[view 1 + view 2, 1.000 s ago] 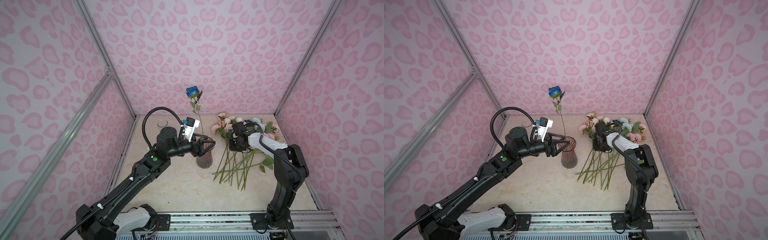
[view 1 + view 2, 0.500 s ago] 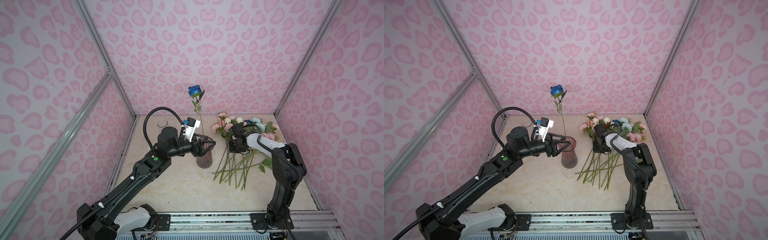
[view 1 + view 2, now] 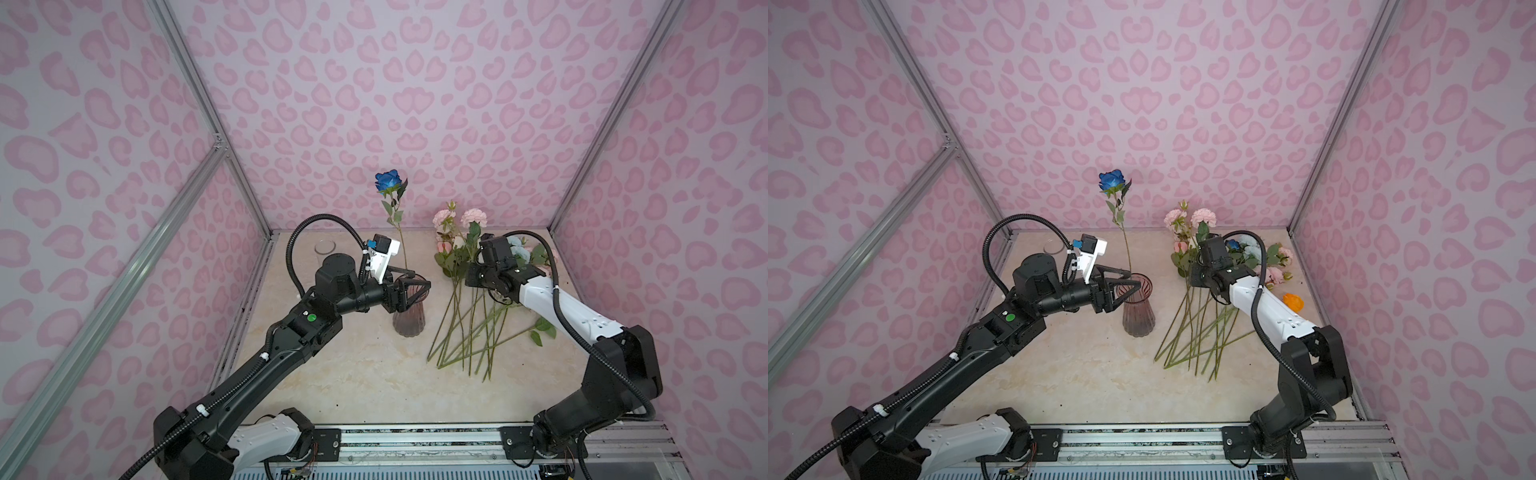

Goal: Arrange the flowers into the vase
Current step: 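Grasp pink rose stems with the right gripper while left gripper holds vase, then lift the pink roses and pass them toward the left gripper above the vase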

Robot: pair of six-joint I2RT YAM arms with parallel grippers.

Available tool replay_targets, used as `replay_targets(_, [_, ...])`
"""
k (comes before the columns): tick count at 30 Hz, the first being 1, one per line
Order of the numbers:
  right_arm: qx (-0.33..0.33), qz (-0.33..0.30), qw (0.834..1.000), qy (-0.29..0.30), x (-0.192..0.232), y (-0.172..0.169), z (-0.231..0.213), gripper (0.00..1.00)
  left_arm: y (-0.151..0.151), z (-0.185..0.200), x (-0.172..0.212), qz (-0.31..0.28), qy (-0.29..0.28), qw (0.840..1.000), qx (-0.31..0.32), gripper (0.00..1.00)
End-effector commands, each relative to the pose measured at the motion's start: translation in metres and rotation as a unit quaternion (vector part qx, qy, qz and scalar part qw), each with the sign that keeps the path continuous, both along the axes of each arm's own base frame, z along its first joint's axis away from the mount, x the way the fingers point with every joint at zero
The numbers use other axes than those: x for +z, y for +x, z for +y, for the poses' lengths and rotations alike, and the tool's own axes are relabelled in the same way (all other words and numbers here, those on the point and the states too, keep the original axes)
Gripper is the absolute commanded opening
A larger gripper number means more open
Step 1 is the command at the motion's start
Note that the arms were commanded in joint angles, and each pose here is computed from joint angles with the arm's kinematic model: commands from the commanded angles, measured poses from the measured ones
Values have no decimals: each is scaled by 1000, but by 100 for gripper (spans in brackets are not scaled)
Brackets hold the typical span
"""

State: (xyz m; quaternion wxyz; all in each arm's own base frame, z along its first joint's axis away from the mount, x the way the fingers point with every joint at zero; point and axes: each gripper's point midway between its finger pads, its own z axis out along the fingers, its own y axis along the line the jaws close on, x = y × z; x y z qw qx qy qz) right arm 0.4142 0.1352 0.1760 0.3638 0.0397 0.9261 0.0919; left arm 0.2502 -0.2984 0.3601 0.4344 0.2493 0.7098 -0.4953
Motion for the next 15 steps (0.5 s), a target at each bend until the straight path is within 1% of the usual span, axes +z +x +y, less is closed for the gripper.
replay_targets(1, [-22, -78, 997, 14, 38, 16, -3, 1, 2, 0, 1, -12, 0, 1000, 4, 73])
replay_targets(6, [-18, -158, 986, 54, 103, 18, 4, 1, 5, 1, -2, -15, 6, 1000, 10, 73])
replay_targets(9, [-8, -209, 975, 75, 148, 8, 13, 1, 6, 1, -4, -16, 9, 1000, 12, 73])
replay_targets(12, [6, -266, 960, 91, 193, -11, 27, 1, 8, 4, -5, -25, 19, 999, 21, 73])
replay_targets(15, [7, -326, 940, 101, 232, -29, 35, 2, 15, 18, 1, -53, 31, 996, 68, 73])
